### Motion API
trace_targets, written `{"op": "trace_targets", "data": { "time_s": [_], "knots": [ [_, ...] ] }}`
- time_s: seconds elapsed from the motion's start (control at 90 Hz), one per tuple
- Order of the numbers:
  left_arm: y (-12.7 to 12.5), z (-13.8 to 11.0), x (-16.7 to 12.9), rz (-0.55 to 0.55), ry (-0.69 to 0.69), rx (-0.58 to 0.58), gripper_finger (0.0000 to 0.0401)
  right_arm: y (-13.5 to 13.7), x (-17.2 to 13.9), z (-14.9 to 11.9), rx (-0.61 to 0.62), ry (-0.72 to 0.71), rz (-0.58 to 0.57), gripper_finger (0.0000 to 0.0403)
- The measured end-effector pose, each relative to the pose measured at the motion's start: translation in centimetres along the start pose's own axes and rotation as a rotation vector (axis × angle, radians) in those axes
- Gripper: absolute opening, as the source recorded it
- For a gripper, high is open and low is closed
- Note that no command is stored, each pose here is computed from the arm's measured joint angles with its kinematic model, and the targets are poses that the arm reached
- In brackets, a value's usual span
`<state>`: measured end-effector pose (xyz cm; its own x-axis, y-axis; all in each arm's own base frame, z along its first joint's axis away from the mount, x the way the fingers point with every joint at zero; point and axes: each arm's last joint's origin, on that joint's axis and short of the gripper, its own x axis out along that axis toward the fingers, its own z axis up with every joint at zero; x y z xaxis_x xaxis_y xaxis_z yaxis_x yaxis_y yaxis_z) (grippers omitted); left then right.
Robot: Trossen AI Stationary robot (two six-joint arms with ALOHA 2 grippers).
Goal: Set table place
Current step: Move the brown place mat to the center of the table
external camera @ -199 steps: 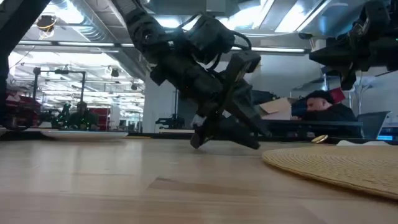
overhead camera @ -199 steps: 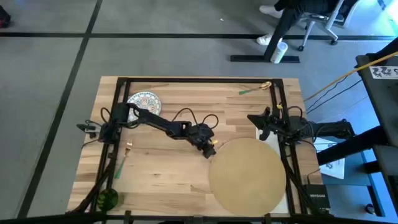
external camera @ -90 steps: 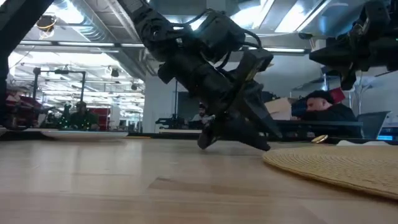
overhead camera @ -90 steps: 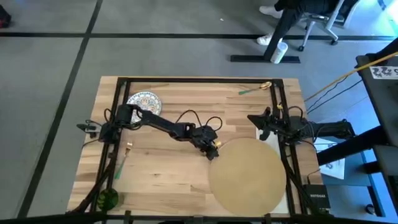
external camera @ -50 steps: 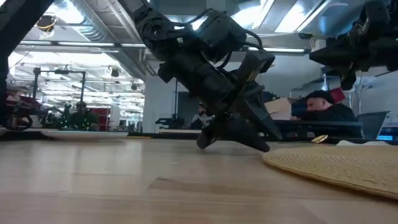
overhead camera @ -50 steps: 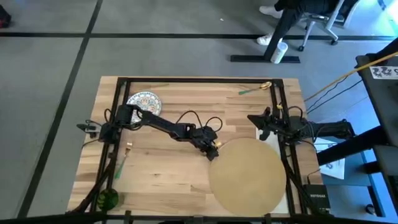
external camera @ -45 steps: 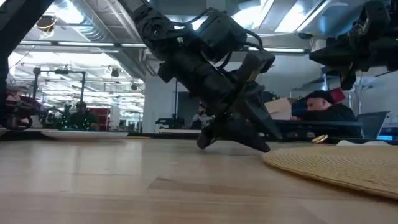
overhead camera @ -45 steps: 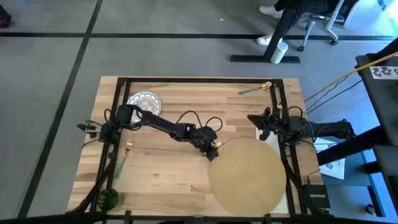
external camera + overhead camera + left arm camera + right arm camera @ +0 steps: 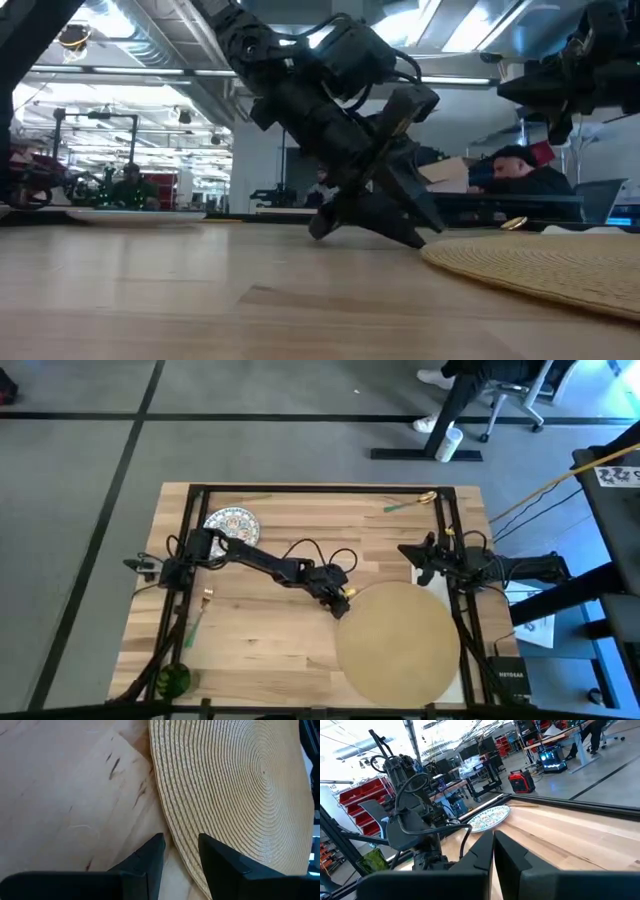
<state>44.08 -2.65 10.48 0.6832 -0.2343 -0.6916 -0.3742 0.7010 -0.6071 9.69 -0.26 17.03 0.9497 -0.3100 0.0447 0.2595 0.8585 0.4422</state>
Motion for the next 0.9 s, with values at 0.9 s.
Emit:
{"op": "trace_targets", "data": {
  "time_s": [0.9],
  "knots": [
    [0.2,-0.8,1.9,-0.031,-0.029,0.047,0.0109,0.0,0.0,0.0,0.0,0.0,0.0,0.0]
  ]
}}
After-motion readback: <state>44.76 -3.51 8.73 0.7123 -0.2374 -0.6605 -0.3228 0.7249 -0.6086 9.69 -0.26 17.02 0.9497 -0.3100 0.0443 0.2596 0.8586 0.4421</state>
